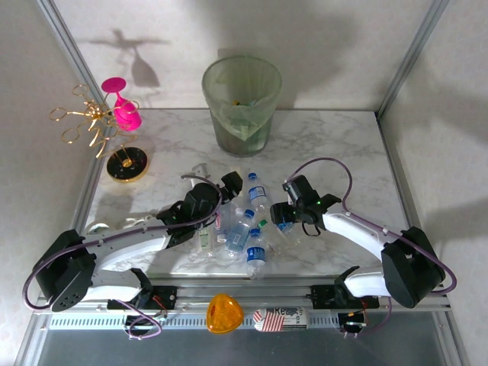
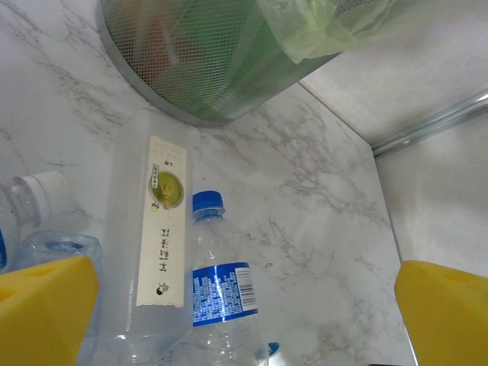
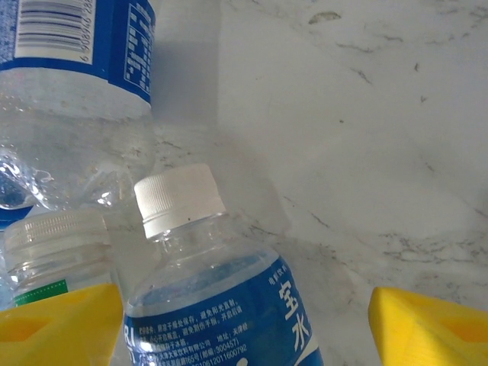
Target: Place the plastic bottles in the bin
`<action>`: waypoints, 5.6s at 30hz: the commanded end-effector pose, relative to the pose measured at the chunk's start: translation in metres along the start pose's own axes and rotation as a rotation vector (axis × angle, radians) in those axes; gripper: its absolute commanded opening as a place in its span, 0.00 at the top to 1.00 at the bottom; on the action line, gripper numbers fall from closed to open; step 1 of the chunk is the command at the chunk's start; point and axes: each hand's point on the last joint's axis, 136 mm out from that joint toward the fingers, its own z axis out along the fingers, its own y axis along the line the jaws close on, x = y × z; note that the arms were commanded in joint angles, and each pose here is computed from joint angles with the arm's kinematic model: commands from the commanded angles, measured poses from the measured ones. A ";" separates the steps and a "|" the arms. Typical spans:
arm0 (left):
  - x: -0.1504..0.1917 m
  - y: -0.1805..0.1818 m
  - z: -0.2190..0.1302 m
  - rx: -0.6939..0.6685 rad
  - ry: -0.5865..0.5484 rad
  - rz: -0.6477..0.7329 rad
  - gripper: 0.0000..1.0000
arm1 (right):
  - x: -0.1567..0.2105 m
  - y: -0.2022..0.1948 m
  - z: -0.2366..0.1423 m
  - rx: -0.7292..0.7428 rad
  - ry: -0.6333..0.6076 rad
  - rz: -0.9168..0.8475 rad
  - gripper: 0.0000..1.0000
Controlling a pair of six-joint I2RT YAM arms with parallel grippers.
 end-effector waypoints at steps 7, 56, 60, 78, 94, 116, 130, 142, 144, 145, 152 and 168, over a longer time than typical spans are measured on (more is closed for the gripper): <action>-0.001 -0.016 -0.001 0.051 -0.001 0.001 0.00 | 0.026 -0.011 0.004 0.041 0.071 0.082 0.17; -0.003 0.010 -0.010 0.016 -0.069 0.005 0.00 | -0.011 -0.022 -0.004 0.151 -0.014 0.078 0.47; -0.009 0.013 -0.015 0.013 -0.088 -0.001 0.00 | -0.062 0.001 -0.030 0.046 -0.189 0.071 0.49; -0.031 0.051 -0.049 -0.007 -0.146 -0.030 0.00 | -0.238 0.099 -0.168 -0.451 -0.888 0.003 0.52; -0.028 0.065 -0.059 -0.001 -0.139 -0.054 0.00 | -0.400 0.080 -0.201 -0.389 -1.208 0.052 0.55; -0.040 0.083 -0.083 -0.047 -0.184 -0.054 0.00 | -0.466 0.093 -0.055 -0.363 -0.981 -0.019 0.51; -0.042 0.090 -0.084 -0.078 -0.195 -0.057 0.00 | -0.474 0.098 -0.117 -0.364 -1.049 -0.066 0.01; -0.037 0.105 -0.077 -0.135 -0.172 -0.053 0.01 | -0.405 0.110 -0.214 -0.408 -1.120 -0.116 0.01; -0.033 0.106 -0.076 -0.143 -0.153 -0.047 0.00 | -0.381 0.109 -0.214 -0.418 -1.087 -0.113 0.01; -0.031 0.107 -0.075 -0.147 -0.142 -0.042 0.00 | -0.371 0.109 -0.216 -0.420 -1.077 -0.108 0.01; -0.024 0.108 -0.075 -0.177 -0.077 0.037 0.02 | -0.270 0.109 -0.191 -0.458 -0.914 -0.070 0.01; 0.039 0.124 -0.075 -0.266 0.226 0.119 0.02 | -0.116 0.061 -0.090 -0.331 -0.574 0.122 0.01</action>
